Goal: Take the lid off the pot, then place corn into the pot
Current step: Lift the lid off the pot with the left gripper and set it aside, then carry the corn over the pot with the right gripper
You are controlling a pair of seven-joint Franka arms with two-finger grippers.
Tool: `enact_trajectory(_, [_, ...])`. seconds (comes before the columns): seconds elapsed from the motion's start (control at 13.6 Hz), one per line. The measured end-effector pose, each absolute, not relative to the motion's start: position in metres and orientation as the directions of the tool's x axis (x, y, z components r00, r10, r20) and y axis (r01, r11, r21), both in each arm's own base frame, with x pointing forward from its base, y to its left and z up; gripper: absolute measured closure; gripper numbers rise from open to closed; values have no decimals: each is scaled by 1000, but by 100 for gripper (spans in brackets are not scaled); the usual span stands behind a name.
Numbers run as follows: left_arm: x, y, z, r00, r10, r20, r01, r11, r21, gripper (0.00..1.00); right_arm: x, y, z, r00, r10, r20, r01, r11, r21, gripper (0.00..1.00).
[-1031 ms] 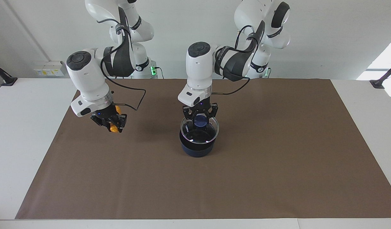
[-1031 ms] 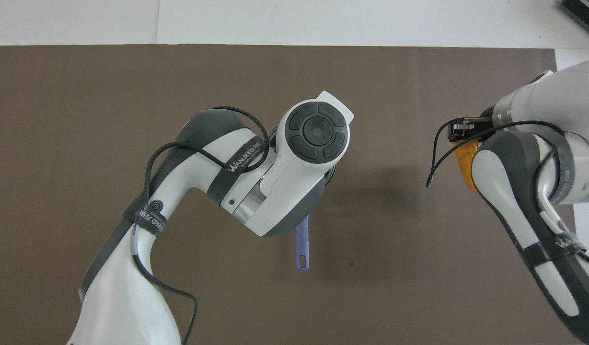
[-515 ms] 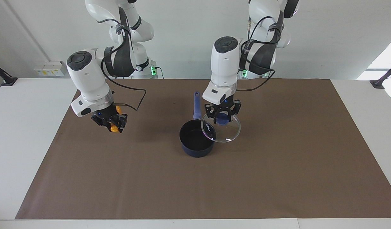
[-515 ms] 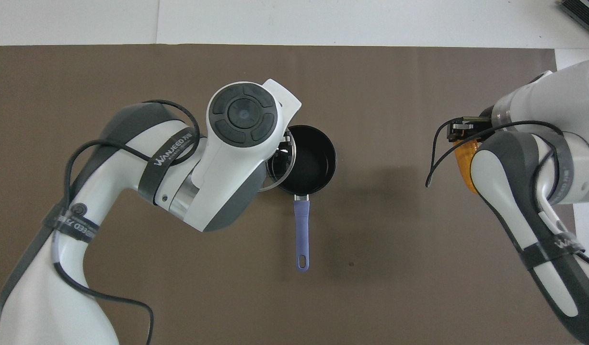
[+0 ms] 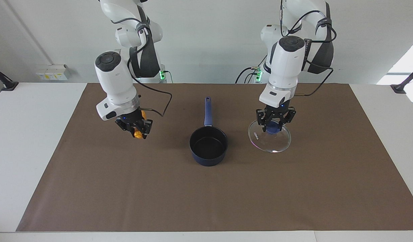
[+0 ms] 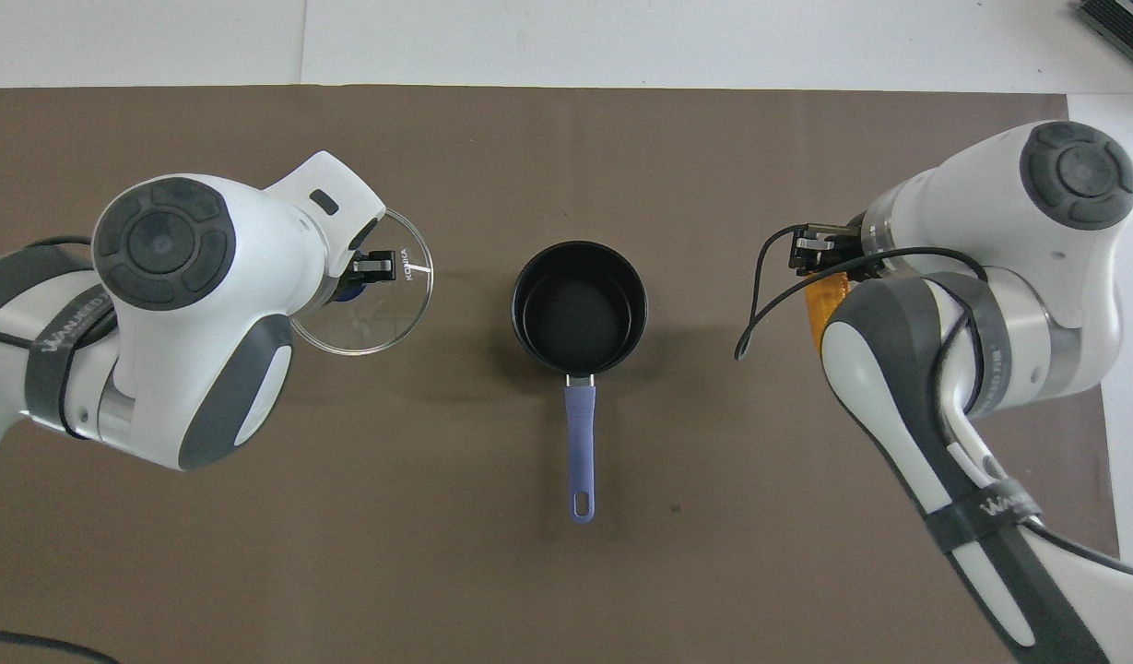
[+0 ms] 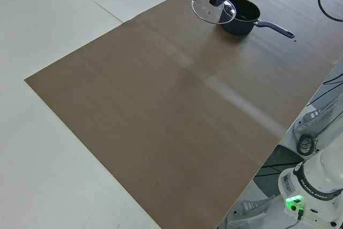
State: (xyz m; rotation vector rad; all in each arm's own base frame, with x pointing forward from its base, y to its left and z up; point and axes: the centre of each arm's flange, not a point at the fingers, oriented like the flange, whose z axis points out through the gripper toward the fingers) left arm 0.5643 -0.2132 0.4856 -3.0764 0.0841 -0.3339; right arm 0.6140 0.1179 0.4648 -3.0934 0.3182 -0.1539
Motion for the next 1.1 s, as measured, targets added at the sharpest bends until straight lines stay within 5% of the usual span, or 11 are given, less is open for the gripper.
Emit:
enact_trajectory(0.74, [590,-59,427,948,-290,134,-274,-954,-125,40,622,263,445,974,-197,107,-193,-980,-51,57])
enact_trajectory(1.1, [611,-12,373,930,-338,142,-332,-941,-66,40,627,318,432,968,-206,145,-196,-977,-81,57])
